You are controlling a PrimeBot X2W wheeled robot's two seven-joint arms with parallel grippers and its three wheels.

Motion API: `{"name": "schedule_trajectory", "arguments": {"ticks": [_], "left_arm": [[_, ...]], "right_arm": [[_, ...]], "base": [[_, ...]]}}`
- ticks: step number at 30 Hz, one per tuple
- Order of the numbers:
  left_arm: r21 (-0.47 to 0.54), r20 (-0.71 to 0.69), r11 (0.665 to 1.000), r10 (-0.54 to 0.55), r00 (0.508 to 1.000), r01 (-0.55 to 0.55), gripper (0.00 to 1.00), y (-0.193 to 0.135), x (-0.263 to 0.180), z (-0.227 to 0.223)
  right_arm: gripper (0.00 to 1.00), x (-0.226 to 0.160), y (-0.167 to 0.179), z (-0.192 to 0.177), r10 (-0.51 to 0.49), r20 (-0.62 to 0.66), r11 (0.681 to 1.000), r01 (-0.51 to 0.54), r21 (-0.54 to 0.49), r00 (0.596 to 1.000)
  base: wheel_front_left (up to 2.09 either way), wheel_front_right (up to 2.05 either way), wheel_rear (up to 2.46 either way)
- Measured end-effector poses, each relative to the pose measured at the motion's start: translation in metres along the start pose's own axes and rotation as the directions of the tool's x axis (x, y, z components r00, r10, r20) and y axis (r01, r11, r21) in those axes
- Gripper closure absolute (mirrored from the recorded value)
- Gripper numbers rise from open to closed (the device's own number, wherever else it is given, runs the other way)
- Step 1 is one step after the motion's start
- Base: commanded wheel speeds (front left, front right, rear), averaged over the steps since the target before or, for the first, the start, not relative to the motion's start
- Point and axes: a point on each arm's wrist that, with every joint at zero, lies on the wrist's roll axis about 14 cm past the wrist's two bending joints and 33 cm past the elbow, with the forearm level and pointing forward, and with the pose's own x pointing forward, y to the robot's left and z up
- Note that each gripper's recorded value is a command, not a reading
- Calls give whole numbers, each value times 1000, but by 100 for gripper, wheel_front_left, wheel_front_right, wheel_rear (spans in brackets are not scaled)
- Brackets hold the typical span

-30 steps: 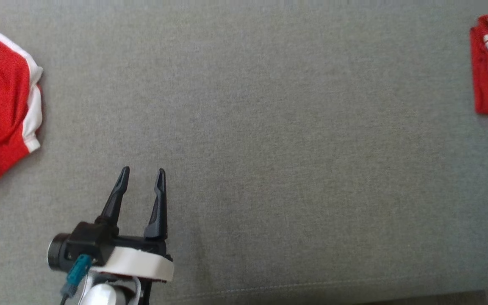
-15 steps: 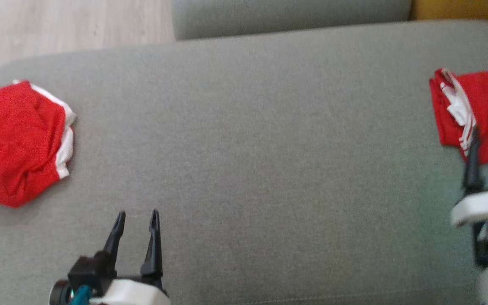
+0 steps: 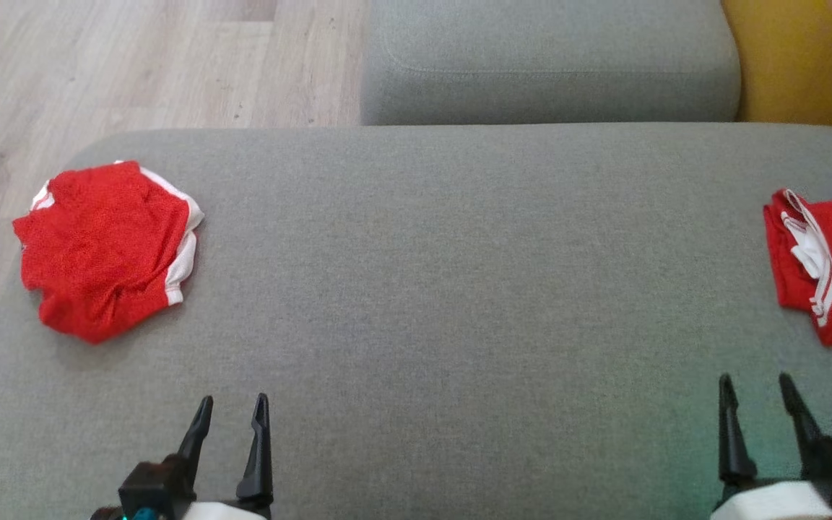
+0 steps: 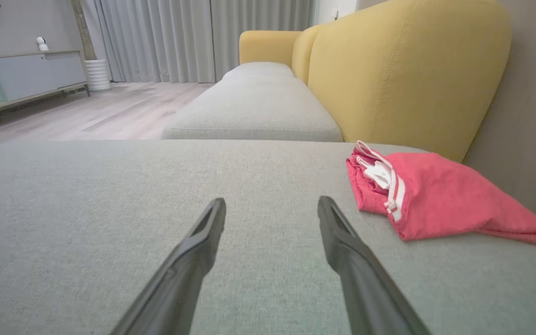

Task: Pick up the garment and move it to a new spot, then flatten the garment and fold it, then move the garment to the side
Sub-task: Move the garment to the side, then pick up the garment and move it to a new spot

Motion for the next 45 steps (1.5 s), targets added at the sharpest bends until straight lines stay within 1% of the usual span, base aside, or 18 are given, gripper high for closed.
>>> {"name": "schedule_trajectory", "arguments": {"ticks": [3,6,15,21,28,29,32,38,39,42,45], "left_arm": [[4,-3,1000,-6,1000,6,0,-1,0,-1],[15,-2,1000,-25,1000,25,0,-5,1,-1],[18,-5,998,-56,998,56,0,-13,5,-1],[18,-9,999,-49,999,49,0,-11,5,-2],[10,4,999,31,1000,-31,0,11,-8,0],[6,9,997,71,997,-71,0,21,-15,0],[1,14,989,146,989,-146,0,39,-28,0],[-23,-11,959,282,959,-282,0,68,-60,-9],[-27,-20,955,296,955,-297,0,70,-64,-12],[-25,-39,948,318,947,-319,0,74,-69,-16],[-36,-28,935,353,935,-354,0,83,-62,-8]], "right_arm": [[0,-9,4,-9,5,-24,999,-5,37,1000],[0,-11,1,-8,-7,-19,998,8,65,1000],[0,-18,-4,-9,-28,-19,997,29,70,999],[0,-16,0,-11,-16,-25,997,18,69,1000],[0,-1,36,-12,103,-34,992,-100,79,994],[0,4,56,-11,167,-34,983,-164,78,985],[0,10,92,-9,276,-32,958,-272,89,961],[0,15,149,-9,442,-38,895,-437,91,896],[0,15,154,-10,457,-41,887,-452,91,888],[0,19,159,-12,470,-48,881,-464,95,881],[0,29,162,-16,476,-55,878,-471,93,878]], "base": [[0,0,0],[0,0,0],[0,0,0],[0,0,0],[0,0,0],[0,0,0],[0,0,0],[0,0,0],[0,0,0],[0,0,0],[0,0,0]]}}
